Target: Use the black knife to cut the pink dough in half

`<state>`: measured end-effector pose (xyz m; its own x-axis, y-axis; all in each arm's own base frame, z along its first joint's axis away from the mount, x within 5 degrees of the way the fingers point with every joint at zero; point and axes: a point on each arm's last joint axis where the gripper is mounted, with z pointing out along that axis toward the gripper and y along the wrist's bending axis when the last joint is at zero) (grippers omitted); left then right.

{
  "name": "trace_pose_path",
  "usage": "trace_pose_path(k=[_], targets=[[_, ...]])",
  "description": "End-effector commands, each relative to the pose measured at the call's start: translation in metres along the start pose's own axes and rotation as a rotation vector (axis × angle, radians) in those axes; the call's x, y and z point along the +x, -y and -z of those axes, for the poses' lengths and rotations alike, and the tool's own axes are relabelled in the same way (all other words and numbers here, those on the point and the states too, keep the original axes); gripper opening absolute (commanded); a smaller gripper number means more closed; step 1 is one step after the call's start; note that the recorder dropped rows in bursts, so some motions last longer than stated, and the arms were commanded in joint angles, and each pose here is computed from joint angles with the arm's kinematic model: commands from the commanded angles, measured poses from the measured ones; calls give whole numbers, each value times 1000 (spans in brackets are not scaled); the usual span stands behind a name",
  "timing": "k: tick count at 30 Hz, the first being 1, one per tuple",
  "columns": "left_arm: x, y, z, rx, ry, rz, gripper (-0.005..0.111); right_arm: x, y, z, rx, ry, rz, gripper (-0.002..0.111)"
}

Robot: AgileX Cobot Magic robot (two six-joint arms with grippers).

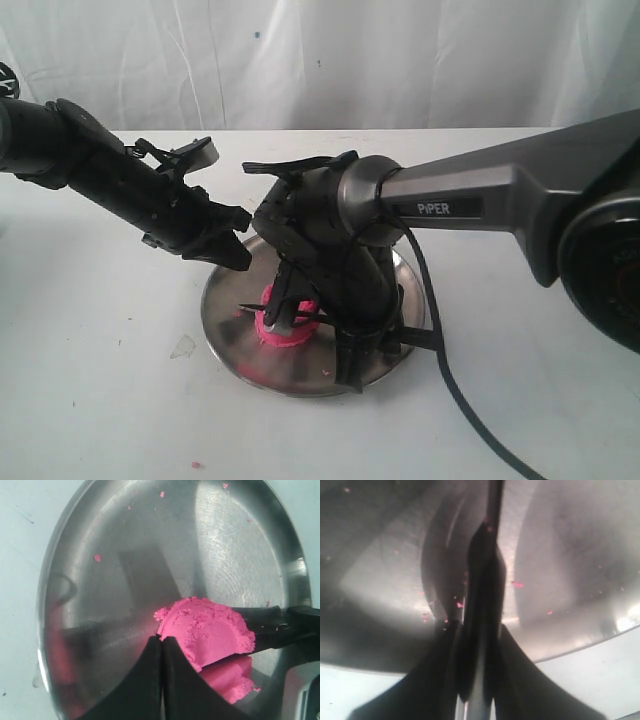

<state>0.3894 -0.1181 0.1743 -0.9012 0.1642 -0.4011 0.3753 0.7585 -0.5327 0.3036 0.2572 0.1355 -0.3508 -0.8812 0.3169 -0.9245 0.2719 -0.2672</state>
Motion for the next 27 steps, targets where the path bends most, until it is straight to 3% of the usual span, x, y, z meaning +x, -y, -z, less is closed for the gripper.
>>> trace_pose_path(k=[1,5,15,27], targets=[[-1,3,2,12,2,-6,0,5,-3,-3,-22,-20,11,0],[-1,3,2,10,3,-6,0,6,-1,-1,-9,-18,25,0],[-2,3,2,9,5,-6,0,8,-8,7,-135,44,46,0],[-1,3,2,10,3,-6,0,22,22,-1,6,-21,-29,0]])
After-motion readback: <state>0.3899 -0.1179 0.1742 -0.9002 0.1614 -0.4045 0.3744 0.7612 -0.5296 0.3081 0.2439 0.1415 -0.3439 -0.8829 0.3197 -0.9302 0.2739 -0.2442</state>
